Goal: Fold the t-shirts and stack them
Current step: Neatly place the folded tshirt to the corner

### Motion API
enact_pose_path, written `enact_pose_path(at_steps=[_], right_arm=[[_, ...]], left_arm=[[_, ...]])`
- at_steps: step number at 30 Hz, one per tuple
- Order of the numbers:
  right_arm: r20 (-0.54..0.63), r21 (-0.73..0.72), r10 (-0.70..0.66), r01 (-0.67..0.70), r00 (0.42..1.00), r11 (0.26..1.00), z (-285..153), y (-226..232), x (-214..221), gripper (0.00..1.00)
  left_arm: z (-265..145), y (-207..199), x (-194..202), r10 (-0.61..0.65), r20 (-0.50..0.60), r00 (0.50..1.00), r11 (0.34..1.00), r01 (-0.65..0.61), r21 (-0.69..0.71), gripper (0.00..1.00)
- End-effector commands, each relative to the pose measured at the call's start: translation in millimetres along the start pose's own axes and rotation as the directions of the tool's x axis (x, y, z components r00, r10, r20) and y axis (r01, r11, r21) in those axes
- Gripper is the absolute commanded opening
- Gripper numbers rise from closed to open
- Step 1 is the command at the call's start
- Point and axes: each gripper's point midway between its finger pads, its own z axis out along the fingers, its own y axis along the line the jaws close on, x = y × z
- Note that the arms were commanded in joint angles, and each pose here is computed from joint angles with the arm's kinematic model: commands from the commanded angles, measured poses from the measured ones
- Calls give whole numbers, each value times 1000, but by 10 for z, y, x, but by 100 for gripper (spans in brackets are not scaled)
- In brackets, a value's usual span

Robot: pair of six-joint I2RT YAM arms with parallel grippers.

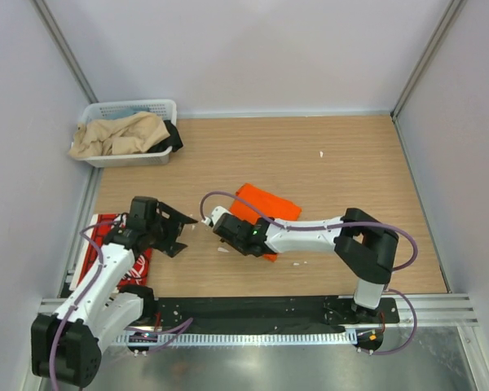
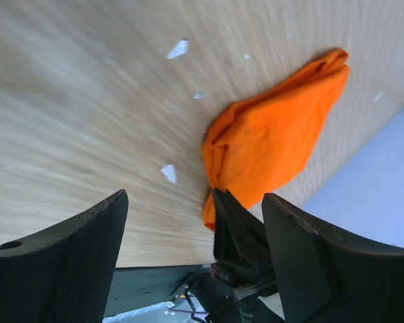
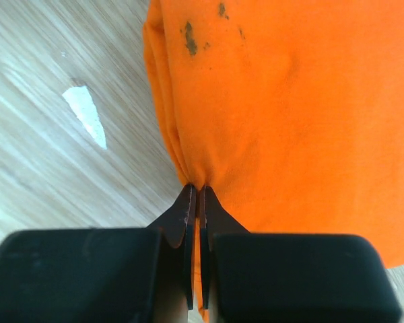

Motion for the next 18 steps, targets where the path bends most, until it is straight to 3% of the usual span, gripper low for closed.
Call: enact_pose_path(at_steps=[1,18], right_arm=[[80,-98,52,-44,995,994,-204,34,-258,1],[87,-207,210,-189,974,960,-317,-130,-479,1]], left_arm=[[46,-401,71,52,-64,997,986,-41,162,82],[453,-437,573,138,-167,976,980,-110,163,88]])
